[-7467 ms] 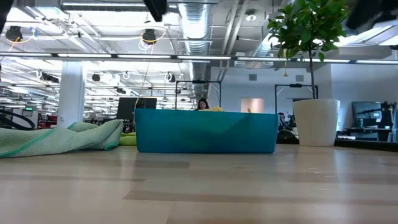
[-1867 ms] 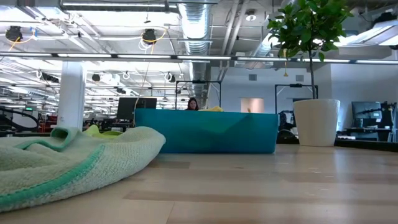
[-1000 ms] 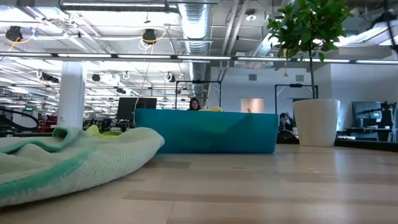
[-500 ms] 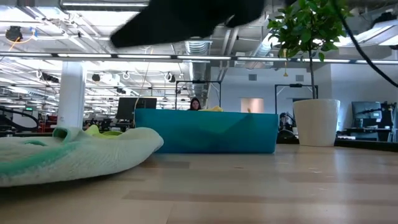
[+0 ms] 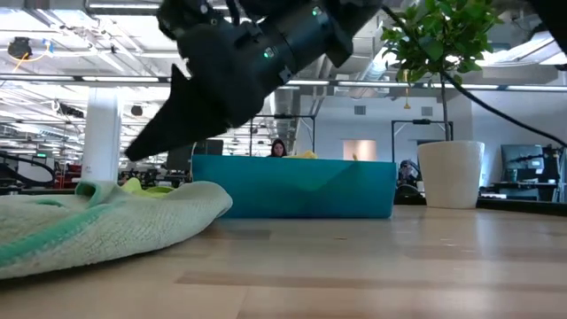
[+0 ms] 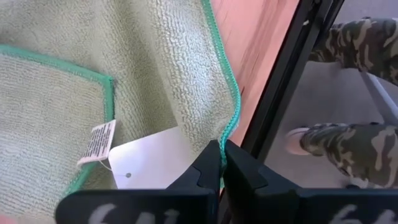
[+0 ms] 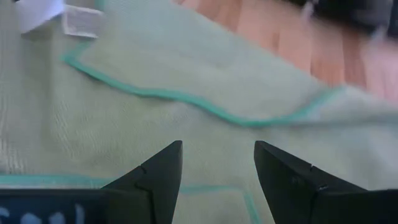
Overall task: Fold microfiber towels
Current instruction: Fold the light green microfiber towel
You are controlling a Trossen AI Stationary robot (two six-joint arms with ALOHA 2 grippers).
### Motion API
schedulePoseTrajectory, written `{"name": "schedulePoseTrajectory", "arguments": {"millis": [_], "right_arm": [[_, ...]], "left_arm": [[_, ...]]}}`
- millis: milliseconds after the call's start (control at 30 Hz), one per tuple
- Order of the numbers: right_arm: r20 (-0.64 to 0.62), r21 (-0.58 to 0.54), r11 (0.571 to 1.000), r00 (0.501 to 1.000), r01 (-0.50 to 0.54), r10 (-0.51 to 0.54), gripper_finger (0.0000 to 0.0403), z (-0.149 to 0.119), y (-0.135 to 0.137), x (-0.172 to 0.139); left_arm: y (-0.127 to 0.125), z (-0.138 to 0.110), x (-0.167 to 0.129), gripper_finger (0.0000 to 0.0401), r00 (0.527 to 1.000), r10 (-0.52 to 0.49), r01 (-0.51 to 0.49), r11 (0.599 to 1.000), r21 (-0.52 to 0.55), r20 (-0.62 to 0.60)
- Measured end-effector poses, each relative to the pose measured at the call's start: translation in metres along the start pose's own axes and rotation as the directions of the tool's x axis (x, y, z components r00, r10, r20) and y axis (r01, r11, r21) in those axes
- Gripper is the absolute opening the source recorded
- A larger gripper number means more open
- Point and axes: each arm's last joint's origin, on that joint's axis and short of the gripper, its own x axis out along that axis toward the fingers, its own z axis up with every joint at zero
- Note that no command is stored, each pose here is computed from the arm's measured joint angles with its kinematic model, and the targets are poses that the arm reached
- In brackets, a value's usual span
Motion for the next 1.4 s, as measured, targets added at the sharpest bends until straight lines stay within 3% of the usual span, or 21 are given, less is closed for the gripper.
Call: {"name": "schedulePoseTrajectory", "arguments": {"millis": [233,600,767,1233,1400], "right_arm": [[-0.115,0.11,0.994,0.993,0.007,0.006,0.0224,-0.013,-0.018,-0.002],[-0.183,0.122,0.992,0.983,-0.004,0.026,0.0224,-0.018,-0.013,-0.003],[-0.199,0.184,0.983,0.98,0.01,0.027,0.0224,-0.019,-0.014,-0.005],[-0.229,0.19,0.982,0.971,-0.019,0.063,0.0222,-0.022,-0.014,-0.006],[-0.262,0.167,0.985,0.961,-0.048,0.091,0.0198,-0.025,-0.005,-0.005]], "left_arm": [[0.0,0.0,0.0,0.0,1.0,0.0,0.0,1.0,0.006,0.001],[-0.001,0.0,0.0,0.0,1.0,-0.007,0.007,1.0,0.005,0.004],[-0.001,0.001,-0.001,0.0,1.0,-0.009,0.009,1.0,-0.012,0.011],[-0.003,0.002,-0.001,0.0,0.999,-0.021,0.024,0.998,-0.064,0.039],[-0.002,0.002,-0.001,0.0,0.998,-0.019,0.024,0.995,-0.095,0.052]]}}
